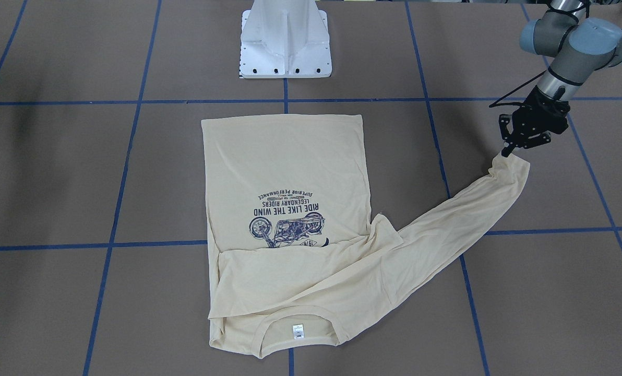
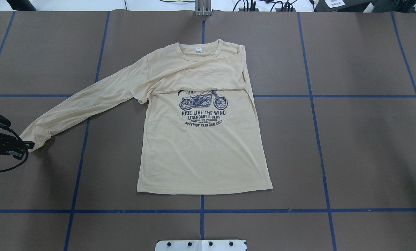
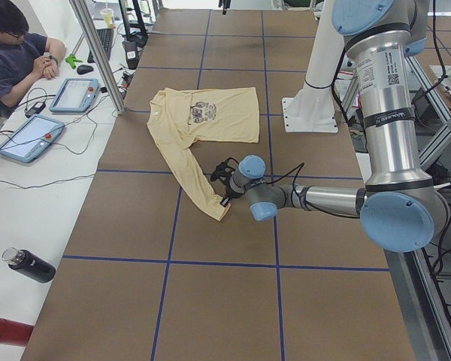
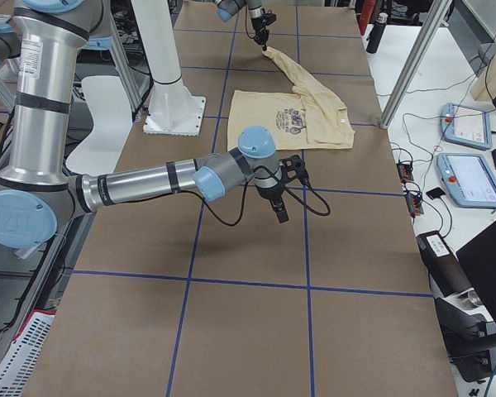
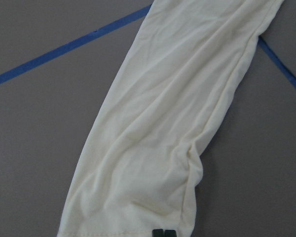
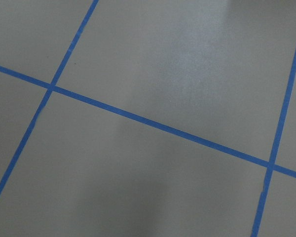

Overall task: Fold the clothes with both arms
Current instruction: 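Carry the sleeve with the left gripper across the shirt body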

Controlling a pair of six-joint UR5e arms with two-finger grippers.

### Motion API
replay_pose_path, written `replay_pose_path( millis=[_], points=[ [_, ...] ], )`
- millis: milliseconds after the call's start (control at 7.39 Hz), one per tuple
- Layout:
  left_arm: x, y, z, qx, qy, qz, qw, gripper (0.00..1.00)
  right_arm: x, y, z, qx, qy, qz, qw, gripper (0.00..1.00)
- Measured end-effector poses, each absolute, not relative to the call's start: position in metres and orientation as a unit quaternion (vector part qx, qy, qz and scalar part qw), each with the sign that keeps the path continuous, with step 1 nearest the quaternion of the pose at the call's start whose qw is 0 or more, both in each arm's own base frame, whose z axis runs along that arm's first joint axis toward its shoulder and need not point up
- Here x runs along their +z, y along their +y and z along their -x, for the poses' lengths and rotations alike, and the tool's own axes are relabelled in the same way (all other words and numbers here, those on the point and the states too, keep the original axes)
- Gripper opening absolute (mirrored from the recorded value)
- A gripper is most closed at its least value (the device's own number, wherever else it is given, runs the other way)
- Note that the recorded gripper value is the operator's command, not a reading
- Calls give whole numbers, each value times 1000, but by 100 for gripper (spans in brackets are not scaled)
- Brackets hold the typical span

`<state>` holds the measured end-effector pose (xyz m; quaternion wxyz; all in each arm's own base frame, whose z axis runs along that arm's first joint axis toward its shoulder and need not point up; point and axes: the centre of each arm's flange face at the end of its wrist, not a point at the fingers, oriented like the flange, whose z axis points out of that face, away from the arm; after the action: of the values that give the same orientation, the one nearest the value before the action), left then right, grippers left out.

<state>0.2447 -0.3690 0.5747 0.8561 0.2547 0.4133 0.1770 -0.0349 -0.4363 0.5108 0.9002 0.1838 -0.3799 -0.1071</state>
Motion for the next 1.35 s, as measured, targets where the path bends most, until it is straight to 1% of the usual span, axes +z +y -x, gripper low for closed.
replay_pose_path(
  millis=[135,271,541,812,1082,1353],
  points=[
    [547,-384,-251,183,409,-249,859,0,511,-437,35,-107,-380,-184,900,100],
    [505,-405,-267,187,402,-242,863,0,511,-437,35,-107,-380,-183,900,100],
    [381,-462,-321,186,386,-221,876,0,512,-437,35,-107,-380,-183,900,100],
    [246,-503,-365,175,371,-189,892,0,513,-437,35,-106,-380,-182,901,100],
    [131,-552,-427,122,379,-152,905,0,514,-437,35,-106,-380,-181,901,100],
    [20,-602,-536,56,390,-89,915,0,514,-437,35,-106,-380,-180,901,100]
  ],
)
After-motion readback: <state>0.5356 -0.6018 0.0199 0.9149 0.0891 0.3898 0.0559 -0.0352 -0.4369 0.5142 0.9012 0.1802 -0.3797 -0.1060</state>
